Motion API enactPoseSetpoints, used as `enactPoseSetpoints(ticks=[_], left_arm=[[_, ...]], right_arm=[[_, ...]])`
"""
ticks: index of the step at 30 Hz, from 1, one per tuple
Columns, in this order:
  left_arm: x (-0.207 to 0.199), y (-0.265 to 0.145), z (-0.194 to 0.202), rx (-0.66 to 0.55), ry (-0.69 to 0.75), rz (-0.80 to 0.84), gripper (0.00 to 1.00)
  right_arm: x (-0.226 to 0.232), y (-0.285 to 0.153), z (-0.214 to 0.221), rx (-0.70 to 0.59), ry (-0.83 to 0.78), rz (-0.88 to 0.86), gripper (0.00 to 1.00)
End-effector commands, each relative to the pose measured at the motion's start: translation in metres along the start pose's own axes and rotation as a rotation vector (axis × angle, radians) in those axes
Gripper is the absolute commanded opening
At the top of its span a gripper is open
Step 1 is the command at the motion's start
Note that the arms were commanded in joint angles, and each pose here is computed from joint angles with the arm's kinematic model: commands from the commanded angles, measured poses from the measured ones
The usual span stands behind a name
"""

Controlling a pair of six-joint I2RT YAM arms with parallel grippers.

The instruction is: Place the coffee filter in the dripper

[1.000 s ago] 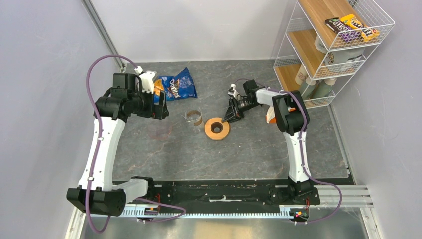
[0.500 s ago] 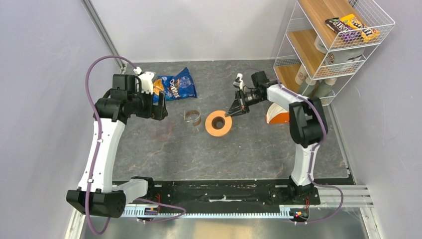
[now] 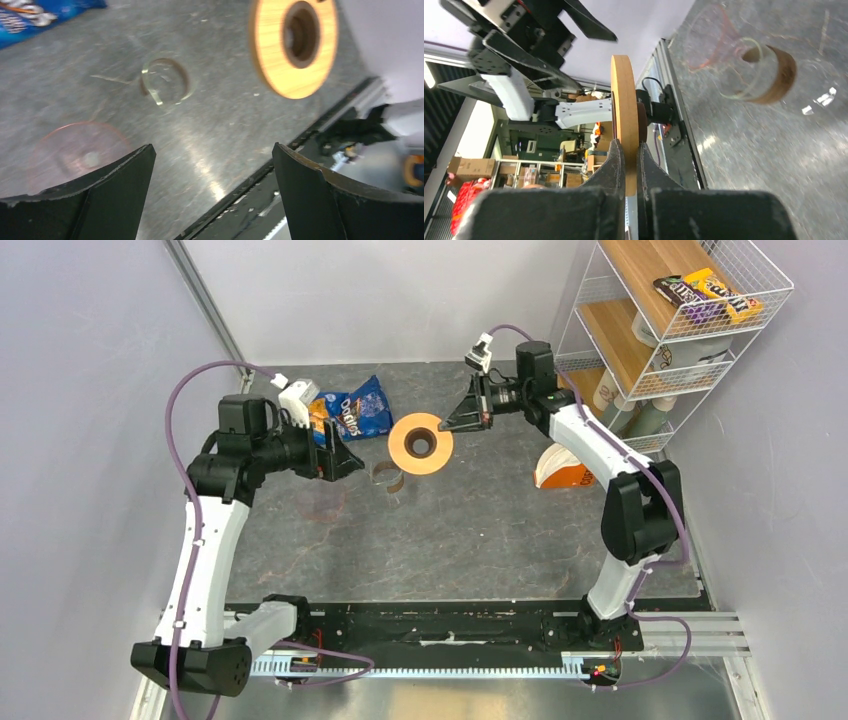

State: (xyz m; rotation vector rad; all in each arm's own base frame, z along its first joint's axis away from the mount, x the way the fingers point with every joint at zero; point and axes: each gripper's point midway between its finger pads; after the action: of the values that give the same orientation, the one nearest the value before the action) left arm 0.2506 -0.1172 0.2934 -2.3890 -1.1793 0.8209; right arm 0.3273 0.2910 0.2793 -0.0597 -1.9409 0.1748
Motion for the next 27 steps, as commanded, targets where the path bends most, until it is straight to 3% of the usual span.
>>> enactPoseSetpoints(ticks=[1,6,15,23,25,27], left_arm=[[-0.042,0.012,-0.007,-0.045,-0.176,0.281,0.92],[-0.043,0.039,-0.008,-0.045,-0.373,0.392,0.77],[-0.030,0.066,-0.005,-0.062,-0.417,0.424,0.48],[0.000,0.081,0.005,-0.046,-0.487,0.359,0.44],[0.008,0.086,0.008,-0.034,-0.499,0.340,0.30],[0.014,0.092,0.012,-0.015,-0.517,0.328,0.28]], right_arm=[[0.040,0.024,-0.020,-0.003,-0.072,-0.138,0.00],[0.033,0.046,-0.024,0.017,-0.073,-0.157,0.00],[0.008,0.060,-0.020,0.043,-0.049,-0.129,0.00],[-0.019,0.069,-0.026,0.042,-0.031,-0.080,0.00],[-0.029,0.073,-0.029,0.038,-0.020,-0.060,0.00],[-0.040,0.076,-0.030,0.036,-0.005,-0.044,0.00]])
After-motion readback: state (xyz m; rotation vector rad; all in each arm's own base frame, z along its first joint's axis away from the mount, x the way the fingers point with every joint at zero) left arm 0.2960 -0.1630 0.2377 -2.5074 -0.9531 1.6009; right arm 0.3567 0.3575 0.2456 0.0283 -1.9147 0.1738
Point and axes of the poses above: each gripper's point midway between its finger pads, its own y axis out along the fingers, its own x axis along the line the jaws close on, z = x × y, and after that the axes turned 2 degrees about y, right-handed
